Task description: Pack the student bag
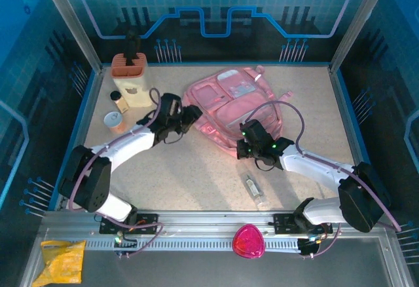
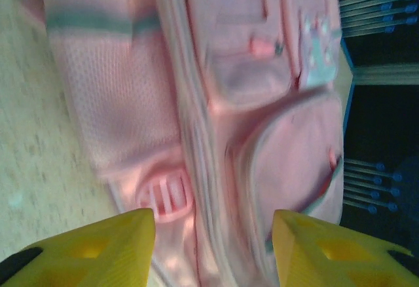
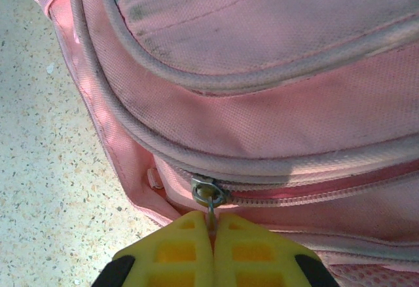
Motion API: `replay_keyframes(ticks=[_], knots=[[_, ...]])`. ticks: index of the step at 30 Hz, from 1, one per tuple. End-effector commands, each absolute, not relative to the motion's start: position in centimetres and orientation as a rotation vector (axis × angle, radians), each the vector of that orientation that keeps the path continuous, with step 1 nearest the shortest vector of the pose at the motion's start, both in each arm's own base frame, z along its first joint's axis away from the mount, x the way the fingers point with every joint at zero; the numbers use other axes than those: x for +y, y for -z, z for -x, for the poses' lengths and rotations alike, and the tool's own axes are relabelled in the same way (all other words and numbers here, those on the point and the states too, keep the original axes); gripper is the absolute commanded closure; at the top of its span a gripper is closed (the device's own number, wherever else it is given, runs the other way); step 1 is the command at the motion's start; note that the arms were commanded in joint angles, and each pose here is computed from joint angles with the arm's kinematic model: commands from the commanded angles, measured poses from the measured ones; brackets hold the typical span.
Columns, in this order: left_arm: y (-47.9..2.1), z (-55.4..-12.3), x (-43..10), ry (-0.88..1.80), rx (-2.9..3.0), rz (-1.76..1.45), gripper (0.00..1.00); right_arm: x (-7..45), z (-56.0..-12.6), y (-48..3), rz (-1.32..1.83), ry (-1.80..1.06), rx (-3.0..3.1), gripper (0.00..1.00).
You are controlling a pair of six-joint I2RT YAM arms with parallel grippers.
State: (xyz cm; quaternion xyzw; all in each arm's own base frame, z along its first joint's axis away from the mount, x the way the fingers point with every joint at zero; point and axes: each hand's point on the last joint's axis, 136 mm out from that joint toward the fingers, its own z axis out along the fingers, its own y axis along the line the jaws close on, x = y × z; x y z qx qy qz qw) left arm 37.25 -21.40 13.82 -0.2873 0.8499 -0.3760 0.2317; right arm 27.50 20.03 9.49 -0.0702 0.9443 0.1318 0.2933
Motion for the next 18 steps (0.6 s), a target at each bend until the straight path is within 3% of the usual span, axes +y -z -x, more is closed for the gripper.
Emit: replay_keyframes(ticks=[1,12,18], knots=[[-14.1,-35.9,-24.0,1.158,2.278,0.872,0.45,19.5,-27.4,-9.5,0.168,-0.342,2.512,1.0],[-11.4,-34.9,-31.6,1.228,2.317,0.949,0.3,20.2,-27.4,-9.2,0.169,-0.389,2.496,1.0],[-9.5,-34.9,-32.2,1.165,2.326,1.027,0.31,20.5,-27.5,-9.2,0.165,-0.411,2.492,1.0]])
